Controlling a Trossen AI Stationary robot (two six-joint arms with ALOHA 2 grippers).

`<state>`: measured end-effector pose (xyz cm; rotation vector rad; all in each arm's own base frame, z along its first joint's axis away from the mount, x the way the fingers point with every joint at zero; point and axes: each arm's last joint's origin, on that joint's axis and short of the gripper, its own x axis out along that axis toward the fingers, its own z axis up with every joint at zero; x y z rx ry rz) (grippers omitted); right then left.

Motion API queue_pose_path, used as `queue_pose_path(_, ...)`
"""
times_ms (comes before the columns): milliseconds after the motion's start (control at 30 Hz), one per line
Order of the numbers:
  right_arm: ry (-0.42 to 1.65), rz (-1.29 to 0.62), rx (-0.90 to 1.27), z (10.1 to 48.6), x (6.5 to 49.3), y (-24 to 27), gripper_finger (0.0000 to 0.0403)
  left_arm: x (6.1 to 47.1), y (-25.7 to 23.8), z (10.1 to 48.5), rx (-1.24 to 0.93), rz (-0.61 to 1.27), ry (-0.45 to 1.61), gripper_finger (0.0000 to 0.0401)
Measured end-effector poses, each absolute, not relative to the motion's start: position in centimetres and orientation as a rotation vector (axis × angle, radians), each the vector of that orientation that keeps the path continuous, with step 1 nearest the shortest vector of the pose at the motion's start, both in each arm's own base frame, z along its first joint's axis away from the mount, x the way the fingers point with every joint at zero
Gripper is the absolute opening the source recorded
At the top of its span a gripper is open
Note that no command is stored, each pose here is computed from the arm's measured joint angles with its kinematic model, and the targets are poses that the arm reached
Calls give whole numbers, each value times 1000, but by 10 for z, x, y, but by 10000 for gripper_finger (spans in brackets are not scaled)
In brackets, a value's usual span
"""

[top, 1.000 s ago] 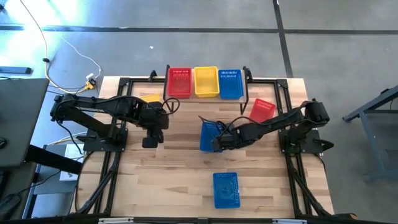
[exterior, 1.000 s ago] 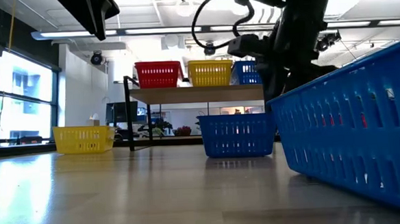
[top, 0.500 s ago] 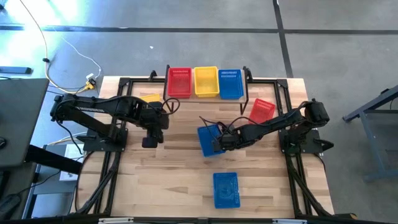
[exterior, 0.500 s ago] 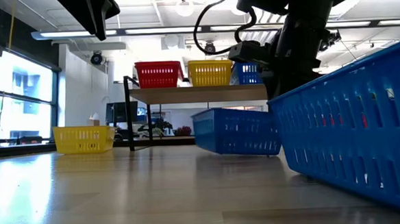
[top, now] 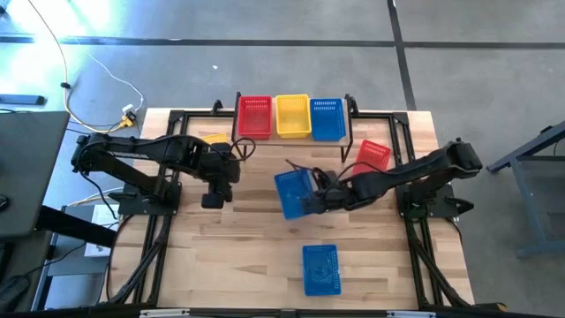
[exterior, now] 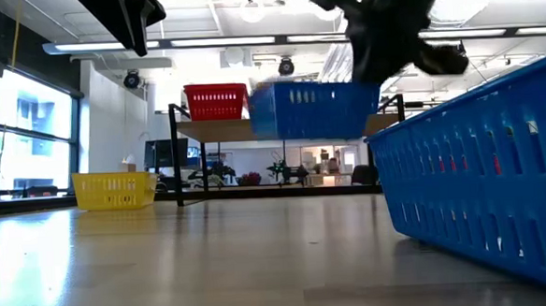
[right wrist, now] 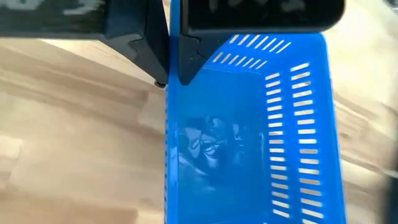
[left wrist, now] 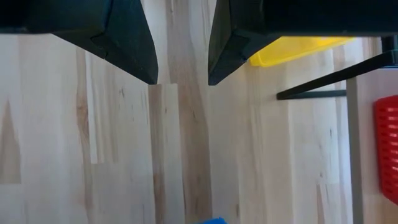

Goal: Stack baskets on shelf by color
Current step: Stack the top blue bin on top of the blue bin on the shelf

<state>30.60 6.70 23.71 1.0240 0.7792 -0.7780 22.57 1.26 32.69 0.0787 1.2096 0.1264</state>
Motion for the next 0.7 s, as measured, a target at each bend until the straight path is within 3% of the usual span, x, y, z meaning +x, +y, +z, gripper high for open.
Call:
queue_pose_path(467, 429, -728, 854, 331, 282, 47, 0, 226, 13, 327, 95, 136, 1209, 131)
queue_pose_path(700, 369, -808, 725, 376, 264, 13, 0, 226, 13, 327, 97, 140, 1208, 131)
